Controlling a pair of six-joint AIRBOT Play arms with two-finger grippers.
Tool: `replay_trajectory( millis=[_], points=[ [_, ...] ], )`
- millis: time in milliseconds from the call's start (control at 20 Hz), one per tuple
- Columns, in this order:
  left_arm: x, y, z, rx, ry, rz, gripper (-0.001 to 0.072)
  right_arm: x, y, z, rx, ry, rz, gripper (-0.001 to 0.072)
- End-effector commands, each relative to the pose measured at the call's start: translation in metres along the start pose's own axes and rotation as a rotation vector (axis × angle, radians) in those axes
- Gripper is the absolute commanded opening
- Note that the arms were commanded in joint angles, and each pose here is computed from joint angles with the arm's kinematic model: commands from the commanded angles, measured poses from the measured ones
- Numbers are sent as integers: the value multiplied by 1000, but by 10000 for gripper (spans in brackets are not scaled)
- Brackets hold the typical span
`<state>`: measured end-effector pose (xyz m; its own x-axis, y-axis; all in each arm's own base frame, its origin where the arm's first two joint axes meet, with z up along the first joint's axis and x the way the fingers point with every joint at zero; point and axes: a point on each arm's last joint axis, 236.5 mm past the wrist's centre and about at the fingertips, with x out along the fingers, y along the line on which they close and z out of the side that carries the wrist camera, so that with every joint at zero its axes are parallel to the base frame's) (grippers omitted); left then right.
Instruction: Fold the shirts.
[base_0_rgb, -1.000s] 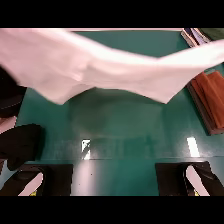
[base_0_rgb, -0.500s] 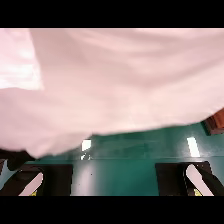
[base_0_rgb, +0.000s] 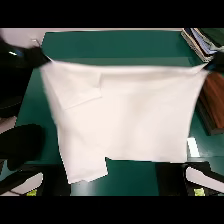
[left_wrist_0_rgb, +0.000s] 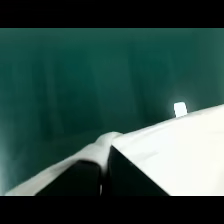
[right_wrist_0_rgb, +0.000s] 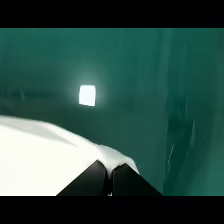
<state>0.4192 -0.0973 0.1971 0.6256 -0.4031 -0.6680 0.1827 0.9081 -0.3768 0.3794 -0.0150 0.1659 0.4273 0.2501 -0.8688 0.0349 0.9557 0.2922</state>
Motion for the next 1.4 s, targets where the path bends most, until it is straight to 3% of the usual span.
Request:
replay_trajectory(
  millis=[0, 200, 450, 650, 1100, 1150, 1200, 1350],
  points=[
    [97, 52, -41, -118, 159, 42, 29, 100, -18, -22, 36, 244, -6, 15],
    [147, 79, -36, -207, 164, 32, 29, 142, -27, 17, 53, 229, 22, 15],
    [142, 91, -28, -205, 175, -12, 29, 138, -33, 47, 38, 172, 14, 15],
    [135, 92, -81, -115, 373, -37, 29, 145, -43, 14, 67, 293, 20, 15],
    [150, 106, -155, -216, 517, -21, 32, 183, -45, -61, 127, 389, 11, 20],
    [149, 106, -153, -232, 514, -16, 160, 183, -46, -68, 133, 401, 11, 135],
    [148, 105, -151, -253, 509, -8, 540, 182, -48, -72, 143, 408, 11, 393],
    [122, 103, -145, -231, 505, 25, 538, 159, -55, -71, 152, 368, 4, 421]
  ],
)
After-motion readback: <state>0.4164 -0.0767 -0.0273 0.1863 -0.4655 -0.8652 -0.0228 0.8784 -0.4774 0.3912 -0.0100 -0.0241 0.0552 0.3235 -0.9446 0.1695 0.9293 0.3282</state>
